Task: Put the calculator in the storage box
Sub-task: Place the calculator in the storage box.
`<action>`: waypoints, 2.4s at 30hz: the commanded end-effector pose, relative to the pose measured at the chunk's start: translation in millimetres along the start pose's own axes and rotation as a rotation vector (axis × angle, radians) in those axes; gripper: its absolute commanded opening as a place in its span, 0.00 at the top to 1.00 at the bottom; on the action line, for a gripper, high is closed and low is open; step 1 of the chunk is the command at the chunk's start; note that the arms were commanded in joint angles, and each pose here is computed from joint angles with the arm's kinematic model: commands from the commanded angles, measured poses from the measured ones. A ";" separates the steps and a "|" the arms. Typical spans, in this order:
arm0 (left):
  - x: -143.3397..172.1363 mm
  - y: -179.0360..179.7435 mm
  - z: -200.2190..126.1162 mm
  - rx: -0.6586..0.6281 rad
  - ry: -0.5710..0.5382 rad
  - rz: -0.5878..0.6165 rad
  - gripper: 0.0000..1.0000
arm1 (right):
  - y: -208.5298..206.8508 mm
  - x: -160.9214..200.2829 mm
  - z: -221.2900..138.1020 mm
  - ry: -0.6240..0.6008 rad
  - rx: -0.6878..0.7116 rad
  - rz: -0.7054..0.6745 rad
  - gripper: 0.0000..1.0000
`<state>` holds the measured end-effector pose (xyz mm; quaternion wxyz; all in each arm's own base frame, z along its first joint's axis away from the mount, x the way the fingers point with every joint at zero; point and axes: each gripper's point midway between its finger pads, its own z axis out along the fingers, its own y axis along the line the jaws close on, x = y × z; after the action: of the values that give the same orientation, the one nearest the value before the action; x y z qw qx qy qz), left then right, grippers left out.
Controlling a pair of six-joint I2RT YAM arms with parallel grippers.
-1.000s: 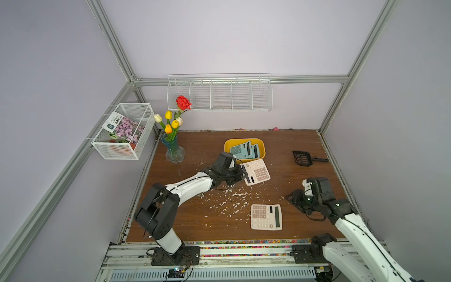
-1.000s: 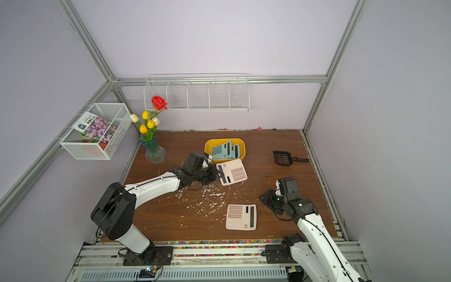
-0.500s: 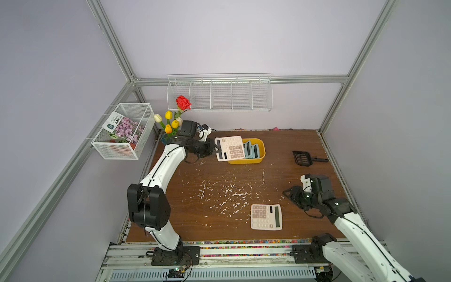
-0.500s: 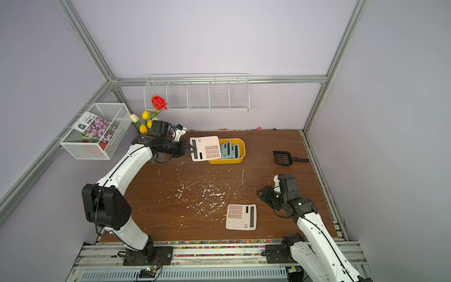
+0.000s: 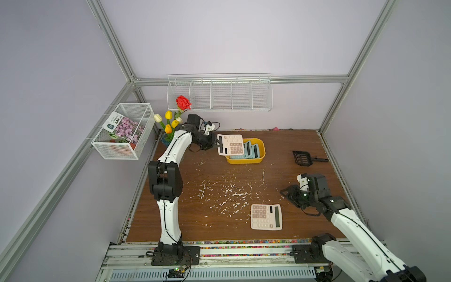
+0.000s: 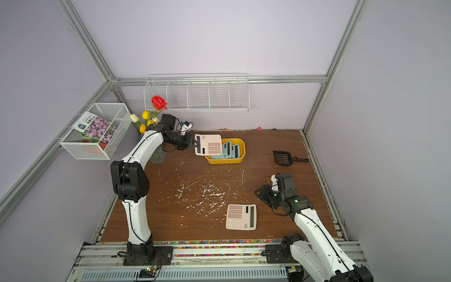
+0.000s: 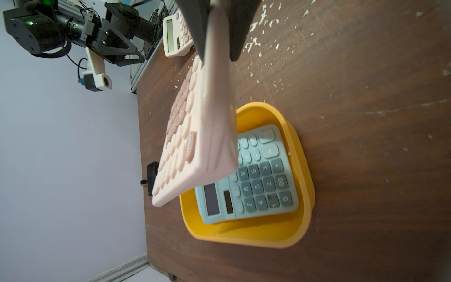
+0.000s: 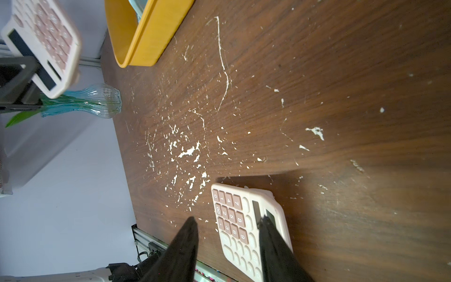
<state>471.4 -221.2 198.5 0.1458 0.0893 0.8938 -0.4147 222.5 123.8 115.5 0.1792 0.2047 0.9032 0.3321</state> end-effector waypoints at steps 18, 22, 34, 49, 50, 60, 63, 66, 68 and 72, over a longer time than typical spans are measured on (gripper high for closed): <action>-28.8 9.1 29.1 0.200 0.027 -0.068 1.00 | -2.9 1.3 6.1 0.009 -0.013 0.003 0.57; -27.4 12.7 37.3 0.214 0.042 -0.082 1.00 | -4.1 2.6 5.9 0.011 -0.011 0.007 0.57; -15.9 19.7 63.5 0.202 0.098 -0.085 1.00 | -7.0 5.3 8.1 0.018 -0.009 0.011 0.57; -11.3 34.2 75.4 0.158 0.111 -0.098 1.00 | -3.5 3.8 9.0 0.027 -0.014 0.008 0.57; -11.0 35.4 76.3 0.156 0.113 -0.103 1.00 | -3.7 3.8 9.2 0.027 -0.012 0.008 0.57; -9.2 44.5 84.5 0.144 0.122 -0.114 1.00 | -2.7 2.9 9.6 0.028 -0.013 0.007 0.57; -7.9 45.8 88.1 0.144 0.126 -0.113 1.00 | -3.5 3.2 9.9 0.031 -0.010 0.009 0.57; -8.2 45.9 89.5 0.145 0.126 -0.114 1.00 | -3.7 3.7 9.9 0.032 -0.009 0.009 0.57; -9.0 46.9 89.9 0.142 0.123 -0.113 1.00 | -4.0 4.0 9.5 0.030 -0.010 0.008 0.57; -8.0 50.3 93.0 0.140 0.128 -0.119 1.00 | -4.3 4.2 9.3 0.029 -0.010 0.010 0.57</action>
<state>507.2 -254.6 103.7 0.0462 0.0548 0.8794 -0.4706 220.9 127.1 103.5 0.1624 0.2047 0.9051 0.3355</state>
